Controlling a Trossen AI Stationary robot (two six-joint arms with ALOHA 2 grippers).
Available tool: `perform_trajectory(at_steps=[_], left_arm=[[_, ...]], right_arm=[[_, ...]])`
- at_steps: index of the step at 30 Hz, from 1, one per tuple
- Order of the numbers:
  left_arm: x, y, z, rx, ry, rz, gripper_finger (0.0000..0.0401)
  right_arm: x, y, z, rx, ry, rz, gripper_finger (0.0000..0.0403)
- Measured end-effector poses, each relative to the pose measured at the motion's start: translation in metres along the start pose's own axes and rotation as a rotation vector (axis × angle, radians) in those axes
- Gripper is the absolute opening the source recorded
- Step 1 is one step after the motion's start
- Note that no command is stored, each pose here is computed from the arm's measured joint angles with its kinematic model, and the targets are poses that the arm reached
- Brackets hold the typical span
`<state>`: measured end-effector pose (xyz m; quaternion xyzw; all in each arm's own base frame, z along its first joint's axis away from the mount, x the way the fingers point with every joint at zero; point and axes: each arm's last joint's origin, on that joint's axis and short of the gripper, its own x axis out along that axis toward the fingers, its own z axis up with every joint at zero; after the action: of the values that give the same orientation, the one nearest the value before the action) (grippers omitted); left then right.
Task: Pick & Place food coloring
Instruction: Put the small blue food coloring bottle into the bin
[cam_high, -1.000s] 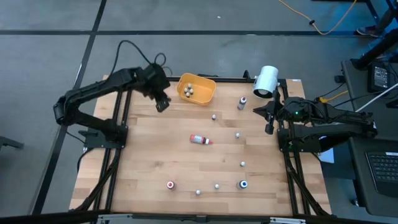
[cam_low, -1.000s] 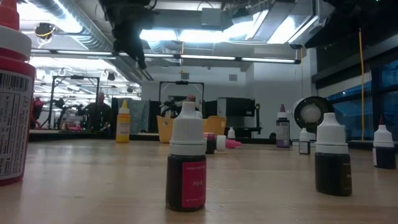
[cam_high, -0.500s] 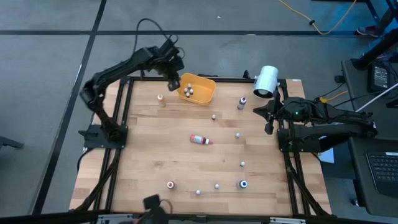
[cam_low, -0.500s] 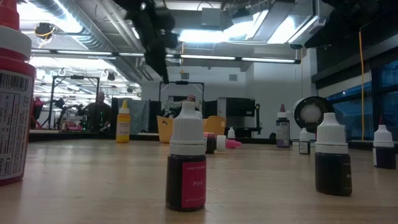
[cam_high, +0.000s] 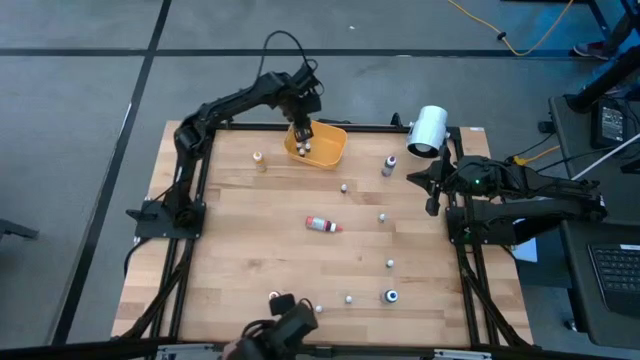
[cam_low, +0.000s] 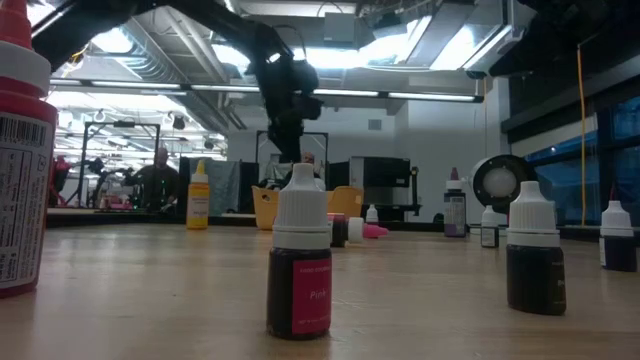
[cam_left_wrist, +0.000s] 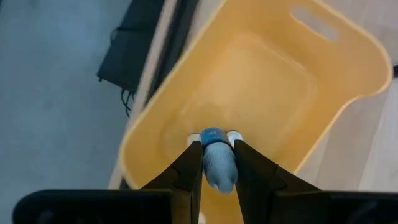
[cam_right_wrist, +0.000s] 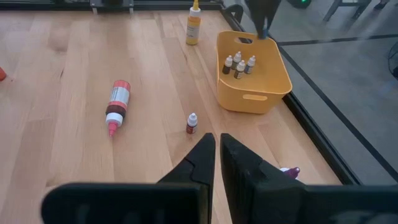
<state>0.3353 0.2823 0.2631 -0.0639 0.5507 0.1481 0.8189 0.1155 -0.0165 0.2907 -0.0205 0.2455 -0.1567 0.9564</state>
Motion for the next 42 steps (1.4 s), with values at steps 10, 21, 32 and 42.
perform_trajectory(at_steps=[10,21,32,42], left_arm=[[0.029,-0.008,0.003,0.004,0.045,-0.018,0.0066],[0.058,-0.010,0.006,0.004,0.062,-0.010,0.0066],[0.073,-0.008,0.003,0.001,0.092,0.015,0.0066],[0.087,-0.015,0.002,0.014,0.134,0.011,0.0069]], right_arm=[[0.000,0.000,0.000,-0.004,-0.003,0.000,0.0030],[0.000,0.000,0.000,-0.029,-0.002,0.000,0.0030],[0.000,0.000,0.000,-0.030,-0.002,-0.001,0.0030],[0.000,0.000,0.000,-0.033,-0.001,0.000,0.0030]])
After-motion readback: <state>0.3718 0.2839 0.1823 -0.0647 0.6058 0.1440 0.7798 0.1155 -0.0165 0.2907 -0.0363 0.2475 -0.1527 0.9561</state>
